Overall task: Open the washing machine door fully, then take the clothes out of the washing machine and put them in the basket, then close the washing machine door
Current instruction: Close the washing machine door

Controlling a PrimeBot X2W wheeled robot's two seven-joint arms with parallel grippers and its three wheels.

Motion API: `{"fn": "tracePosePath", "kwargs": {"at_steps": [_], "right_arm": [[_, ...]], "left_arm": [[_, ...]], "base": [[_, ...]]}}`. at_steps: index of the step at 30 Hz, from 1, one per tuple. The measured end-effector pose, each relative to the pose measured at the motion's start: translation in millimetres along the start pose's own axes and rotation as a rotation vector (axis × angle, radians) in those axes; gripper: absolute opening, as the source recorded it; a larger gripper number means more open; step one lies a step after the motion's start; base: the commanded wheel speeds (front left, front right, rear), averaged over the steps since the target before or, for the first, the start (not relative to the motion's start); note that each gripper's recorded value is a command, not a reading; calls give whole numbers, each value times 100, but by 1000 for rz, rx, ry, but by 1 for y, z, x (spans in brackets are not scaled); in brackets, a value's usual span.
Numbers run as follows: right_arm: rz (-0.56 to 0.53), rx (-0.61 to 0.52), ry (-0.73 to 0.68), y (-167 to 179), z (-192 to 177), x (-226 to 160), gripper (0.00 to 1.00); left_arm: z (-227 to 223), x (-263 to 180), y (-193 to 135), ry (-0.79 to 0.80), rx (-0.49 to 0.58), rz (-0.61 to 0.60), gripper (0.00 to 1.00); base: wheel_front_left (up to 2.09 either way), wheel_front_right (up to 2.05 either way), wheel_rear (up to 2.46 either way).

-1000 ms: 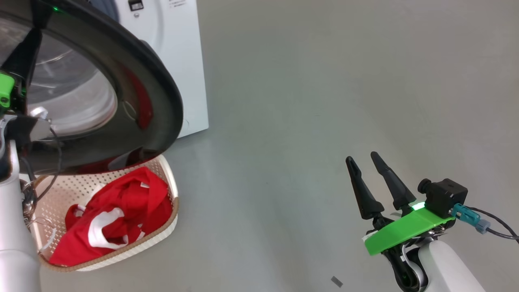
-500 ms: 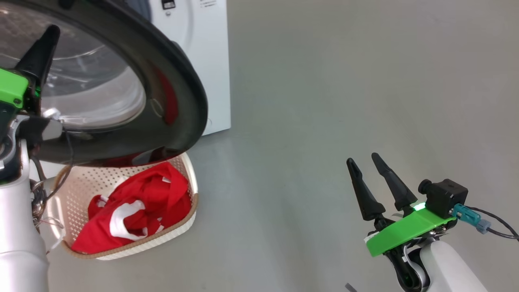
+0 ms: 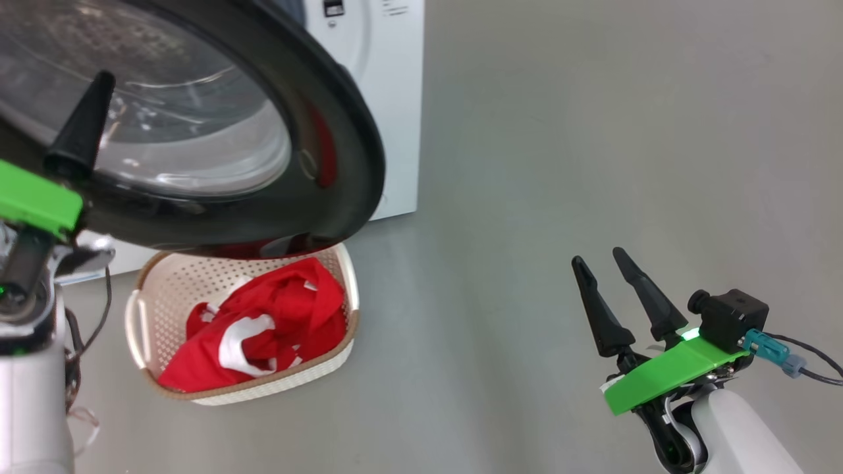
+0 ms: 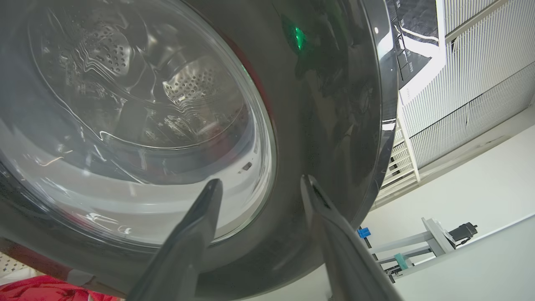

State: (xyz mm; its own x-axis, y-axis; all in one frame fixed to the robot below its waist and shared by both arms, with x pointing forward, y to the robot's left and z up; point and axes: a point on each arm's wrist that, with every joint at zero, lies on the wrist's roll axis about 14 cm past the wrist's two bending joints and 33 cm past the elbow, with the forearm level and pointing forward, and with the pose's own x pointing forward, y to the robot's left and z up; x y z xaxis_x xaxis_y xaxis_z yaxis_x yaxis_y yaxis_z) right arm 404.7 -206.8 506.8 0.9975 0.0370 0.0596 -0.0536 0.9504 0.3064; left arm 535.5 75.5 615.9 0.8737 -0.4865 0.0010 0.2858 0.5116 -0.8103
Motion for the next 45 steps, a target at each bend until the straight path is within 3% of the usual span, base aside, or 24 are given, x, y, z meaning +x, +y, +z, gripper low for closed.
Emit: {"fn": "tracePosePath", "kwargs": {"at_steps": [19,28,37,45], "right_arm": [[112,1,2,34,-2,21,100],[135,-3,2,40,-2,23,100],[154,-1,4,47,-3,25,100],[162,-9,-2,48,0,27,100]], "left_arm": [[15,-79,57,-207,176,151,100],[4,-114,78,-272,255,220,100],[-13,-138,88,-305,434,257,100],[-24,-155,102,-327,494,303,100]], "base": [[0,0,0],[0,0,0],[0,0,0],[0,0,0]]}}
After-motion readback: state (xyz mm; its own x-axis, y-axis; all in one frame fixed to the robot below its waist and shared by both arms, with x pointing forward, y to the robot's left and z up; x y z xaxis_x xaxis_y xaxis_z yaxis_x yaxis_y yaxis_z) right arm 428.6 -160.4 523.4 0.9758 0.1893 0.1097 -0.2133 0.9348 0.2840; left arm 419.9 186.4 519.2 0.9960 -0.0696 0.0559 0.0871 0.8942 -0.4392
